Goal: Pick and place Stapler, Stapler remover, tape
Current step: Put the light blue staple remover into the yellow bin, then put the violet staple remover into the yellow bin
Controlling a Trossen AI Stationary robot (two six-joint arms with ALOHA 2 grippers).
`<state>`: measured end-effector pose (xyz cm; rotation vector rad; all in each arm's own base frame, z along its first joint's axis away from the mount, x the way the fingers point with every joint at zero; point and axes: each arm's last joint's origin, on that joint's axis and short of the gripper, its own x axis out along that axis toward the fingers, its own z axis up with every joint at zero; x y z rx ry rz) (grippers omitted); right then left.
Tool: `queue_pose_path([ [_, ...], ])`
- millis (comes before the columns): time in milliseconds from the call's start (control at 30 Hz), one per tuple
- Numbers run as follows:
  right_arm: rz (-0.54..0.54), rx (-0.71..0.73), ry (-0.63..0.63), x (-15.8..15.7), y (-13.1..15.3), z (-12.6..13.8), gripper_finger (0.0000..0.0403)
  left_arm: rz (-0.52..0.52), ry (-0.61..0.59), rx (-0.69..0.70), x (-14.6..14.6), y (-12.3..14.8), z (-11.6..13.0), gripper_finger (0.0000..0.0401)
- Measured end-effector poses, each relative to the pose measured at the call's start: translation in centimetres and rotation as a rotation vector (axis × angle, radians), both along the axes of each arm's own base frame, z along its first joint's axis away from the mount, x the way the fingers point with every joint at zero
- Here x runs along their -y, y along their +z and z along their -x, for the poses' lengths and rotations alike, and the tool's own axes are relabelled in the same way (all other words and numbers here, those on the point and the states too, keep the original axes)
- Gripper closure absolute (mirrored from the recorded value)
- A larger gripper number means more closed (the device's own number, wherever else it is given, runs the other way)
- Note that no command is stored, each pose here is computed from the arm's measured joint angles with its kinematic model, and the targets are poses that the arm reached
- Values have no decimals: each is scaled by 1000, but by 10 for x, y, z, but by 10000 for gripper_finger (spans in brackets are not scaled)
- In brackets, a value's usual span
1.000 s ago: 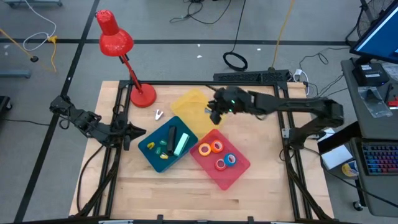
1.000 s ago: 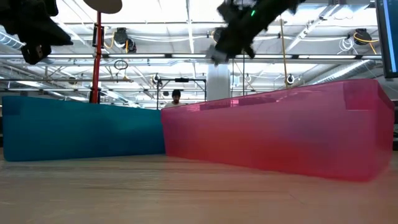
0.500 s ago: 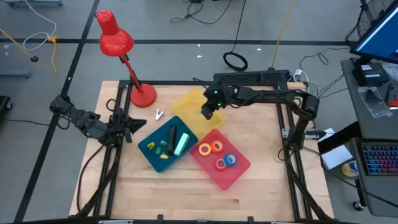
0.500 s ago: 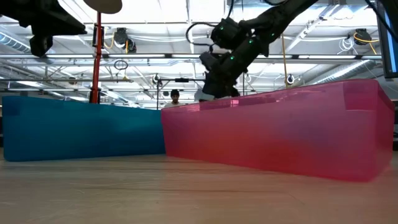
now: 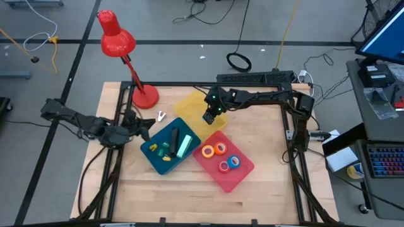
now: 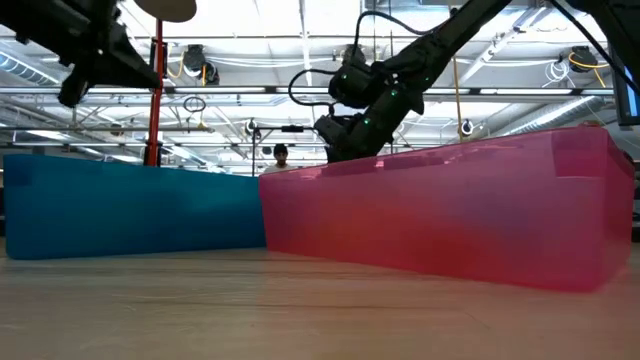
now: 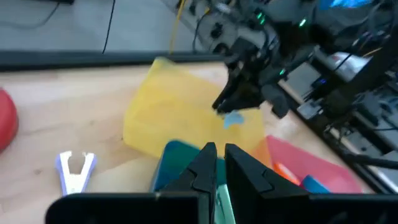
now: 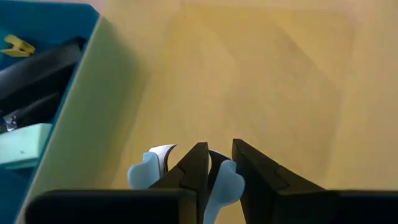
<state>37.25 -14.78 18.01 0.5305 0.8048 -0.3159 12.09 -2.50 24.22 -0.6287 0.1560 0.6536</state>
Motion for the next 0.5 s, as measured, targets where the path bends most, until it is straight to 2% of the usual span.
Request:
queue_pose_path([
  [267, 7, 2, 7, 0, -1, 0, 317, 108, 2, -100, -12, -13, -20, 368],
  [500, 17, 2, 18, 0, -1, 0, 294, 100, -6, -153, -27, -16, -31, 368],
])
